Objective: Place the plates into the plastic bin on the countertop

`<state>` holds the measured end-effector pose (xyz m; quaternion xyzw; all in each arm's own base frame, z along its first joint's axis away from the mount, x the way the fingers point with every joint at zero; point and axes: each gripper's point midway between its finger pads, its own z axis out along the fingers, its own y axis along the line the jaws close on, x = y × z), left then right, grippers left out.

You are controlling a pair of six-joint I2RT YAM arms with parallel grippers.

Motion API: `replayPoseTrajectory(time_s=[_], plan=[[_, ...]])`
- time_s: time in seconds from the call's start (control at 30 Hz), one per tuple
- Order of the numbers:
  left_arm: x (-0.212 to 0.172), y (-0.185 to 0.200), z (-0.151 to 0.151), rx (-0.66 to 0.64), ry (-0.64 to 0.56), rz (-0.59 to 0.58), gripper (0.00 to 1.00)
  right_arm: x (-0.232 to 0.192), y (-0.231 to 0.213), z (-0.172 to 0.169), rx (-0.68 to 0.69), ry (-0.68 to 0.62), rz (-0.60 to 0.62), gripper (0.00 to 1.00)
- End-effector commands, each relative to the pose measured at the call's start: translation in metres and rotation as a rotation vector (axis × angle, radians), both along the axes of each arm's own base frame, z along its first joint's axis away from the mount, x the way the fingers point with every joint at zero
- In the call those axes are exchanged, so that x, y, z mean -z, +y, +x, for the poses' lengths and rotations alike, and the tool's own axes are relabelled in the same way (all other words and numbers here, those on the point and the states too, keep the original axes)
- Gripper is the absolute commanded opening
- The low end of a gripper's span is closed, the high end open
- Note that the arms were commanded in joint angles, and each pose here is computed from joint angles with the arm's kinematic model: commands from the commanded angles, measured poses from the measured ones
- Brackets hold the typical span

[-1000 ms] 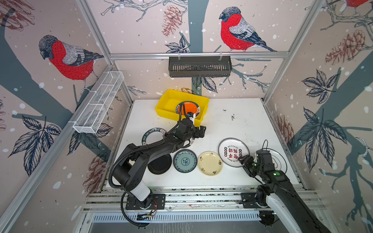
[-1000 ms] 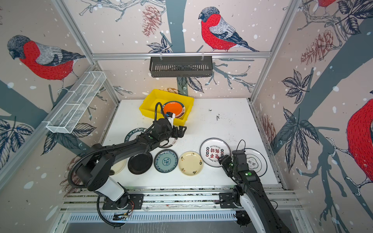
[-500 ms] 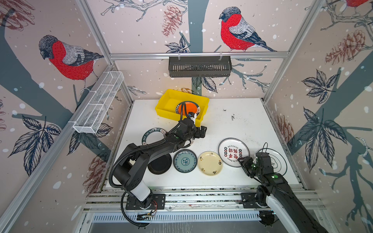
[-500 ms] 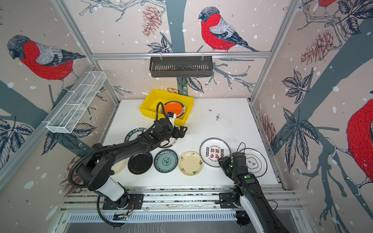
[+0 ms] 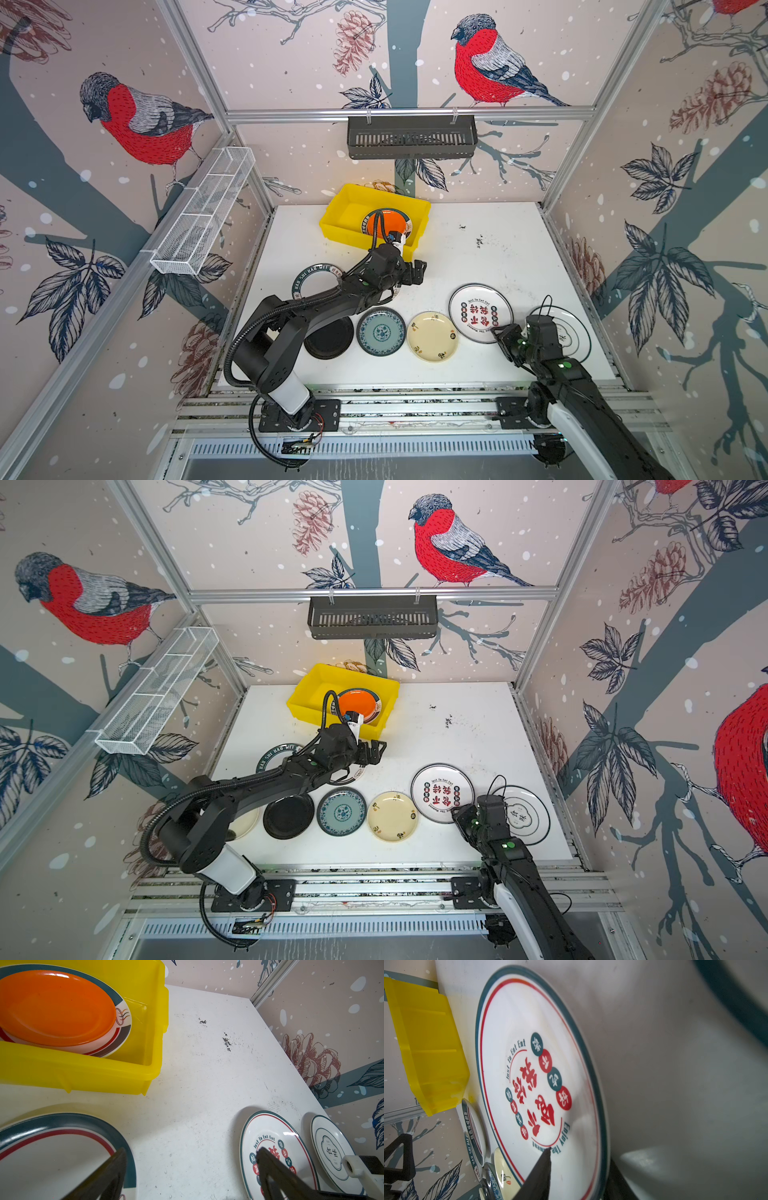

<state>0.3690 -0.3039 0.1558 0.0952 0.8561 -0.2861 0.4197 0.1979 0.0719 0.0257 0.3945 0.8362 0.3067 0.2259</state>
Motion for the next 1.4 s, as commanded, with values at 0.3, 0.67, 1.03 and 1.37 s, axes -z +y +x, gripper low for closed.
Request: replayPoseTrajectory(time_s=[0.3,0.67,1.03,1.37], plan=[[-0.005,-0.003,-0.001,-0.004,-0.006,-0.019,0.96,0.022,-0.009,-0.015,0.06,0.095,-0.017,0.27],[-0.007,-0.004,-0.001,-0.001,-0.009,-0.023,0.97,0.023,-0.007,-0.013,0.083,0.091,0.022,0.15],[-0.009,-0.008,-0.004,0.014,-0.01,-0.032,0.97,0.021,-0.006,-0.011,0.081,0.083,0.032,0.05],[-0.017,-0.005,-0.008,0.012,-0.033,-0.039,0.97,0.007,-0.002,0.0,0.118,0.0,0.105,0.03]])
